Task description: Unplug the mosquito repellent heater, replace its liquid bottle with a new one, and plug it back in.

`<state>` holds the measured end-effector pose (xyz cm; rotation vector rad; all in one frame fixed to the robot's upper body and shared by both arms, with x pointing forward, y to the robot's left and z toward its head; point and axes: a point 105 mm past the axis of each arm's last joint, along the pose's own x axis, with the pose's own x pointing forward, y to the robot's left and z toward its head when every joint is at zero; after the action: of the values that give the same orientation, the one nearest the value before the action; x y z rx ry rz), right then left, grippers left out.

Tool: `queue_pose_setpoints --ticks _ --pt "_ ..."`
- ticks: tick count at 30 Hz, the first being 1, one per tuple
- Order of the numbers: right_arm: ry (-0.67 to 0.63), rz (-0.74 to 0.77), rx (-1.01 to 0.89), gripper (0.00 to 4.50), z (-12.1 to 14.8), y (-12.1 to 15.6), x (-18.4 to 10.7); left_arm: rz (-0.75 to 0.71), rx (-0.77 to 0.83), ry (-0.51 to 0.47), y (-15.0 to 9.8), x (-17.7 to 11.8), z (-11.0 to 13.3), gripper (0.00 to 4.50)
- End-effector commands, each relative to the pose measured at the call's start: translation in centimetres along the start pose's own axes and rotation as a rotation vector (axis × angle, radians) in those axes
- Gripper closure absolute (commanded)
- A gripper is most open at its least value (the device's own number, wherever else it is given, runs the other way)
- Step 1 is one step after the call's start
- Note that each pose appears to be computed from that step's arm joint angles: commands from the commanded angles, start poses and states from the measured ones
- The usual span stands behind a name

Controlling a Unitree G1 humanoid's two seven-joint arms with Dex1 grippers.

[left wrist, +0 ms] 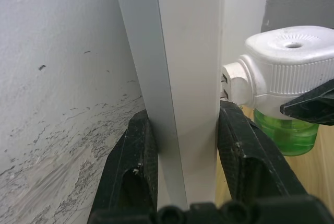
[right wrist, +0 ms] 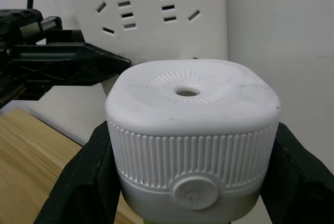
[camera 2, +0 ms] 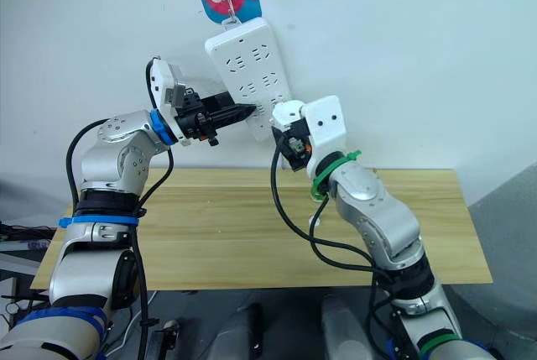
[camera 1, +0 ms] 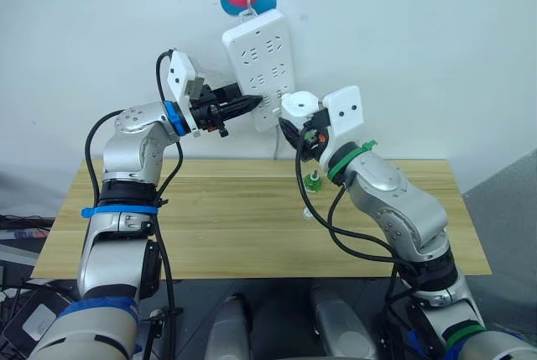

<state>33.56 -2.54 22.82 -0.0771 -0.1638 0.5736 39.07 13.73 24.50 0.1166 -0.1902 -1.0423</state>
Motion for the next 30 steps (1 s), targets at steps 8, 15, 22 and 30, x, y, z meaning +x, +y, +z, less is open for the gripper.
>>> queue_pose_setpoints --ticks 8,15,22,30 --pt "-0.087 -0.004 -0.041 1.52 1.7 0.3 0.6 -0.005 0.044 -0.027 -0.3 -0.3 1.4 3.22" --pt "-0.055 0.003 -0.035 1.52 0.9 0.6 1.8 -0.016 0.036 -0.026 -0.6 -0.3 1.4 3.22" --pt "-0.027 0.038 0.031 1.52 0.6 1.2 3.1 -0.033 0.037 -0.014 -1.0 -0.3 1.3 3.22" --pt "-0.007 0.079 0.029 1.52 0.2 1.2 4.5 -0.039 0.030 -0.012 -1.1 -0.3 1.2 3.22"
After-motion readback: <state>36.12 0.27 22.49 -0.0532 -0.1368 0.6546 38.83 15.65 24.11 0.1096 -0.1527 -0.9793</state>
